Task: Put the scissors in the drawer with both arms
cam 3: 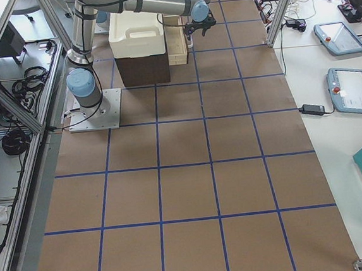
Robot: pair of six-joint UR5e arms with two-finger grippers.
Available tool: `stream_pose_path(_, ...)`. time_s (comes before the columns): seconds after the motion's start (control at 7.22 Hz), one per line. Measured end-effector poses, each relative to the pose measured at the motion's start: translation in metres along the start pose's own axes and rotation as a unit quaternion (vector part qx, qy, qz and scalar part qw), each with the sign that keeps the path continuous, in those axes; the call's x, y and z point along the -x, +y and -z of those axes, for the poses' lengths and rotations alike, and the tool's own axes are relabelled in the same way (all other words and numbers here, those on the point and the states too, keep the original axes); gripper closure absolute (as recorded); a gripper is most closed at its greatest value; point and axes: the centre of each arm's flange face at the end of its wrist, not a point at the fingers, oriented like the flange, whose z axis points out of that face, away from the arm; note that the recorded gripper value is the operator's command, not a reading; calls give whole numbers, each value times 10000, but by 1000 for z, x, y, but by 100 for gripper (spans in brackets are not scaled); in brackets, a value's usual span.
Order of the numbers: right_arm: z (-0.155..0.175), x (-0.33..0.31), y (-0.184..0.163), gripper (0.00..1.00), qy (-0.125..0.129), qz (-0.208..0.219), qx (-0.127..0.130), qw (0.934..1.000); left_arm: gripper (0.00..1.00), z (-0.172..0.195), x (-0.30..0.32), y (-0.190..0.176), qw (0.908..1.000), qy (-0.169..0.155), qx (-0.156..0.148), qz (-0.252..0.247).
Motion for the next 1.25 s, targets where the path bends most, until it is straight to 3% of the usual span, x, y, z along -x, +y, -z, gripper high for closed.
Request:
stream_pose_path(0.69,3,5,-1,0,-50,137,-28,9999,78,-2,-1,-6,9988,-24,332,-346)
stream_pose_path(1.25,0,13,-4,0,-50,203,-33,9998,82,-5,-1,-9,9984,-23,342,-450)
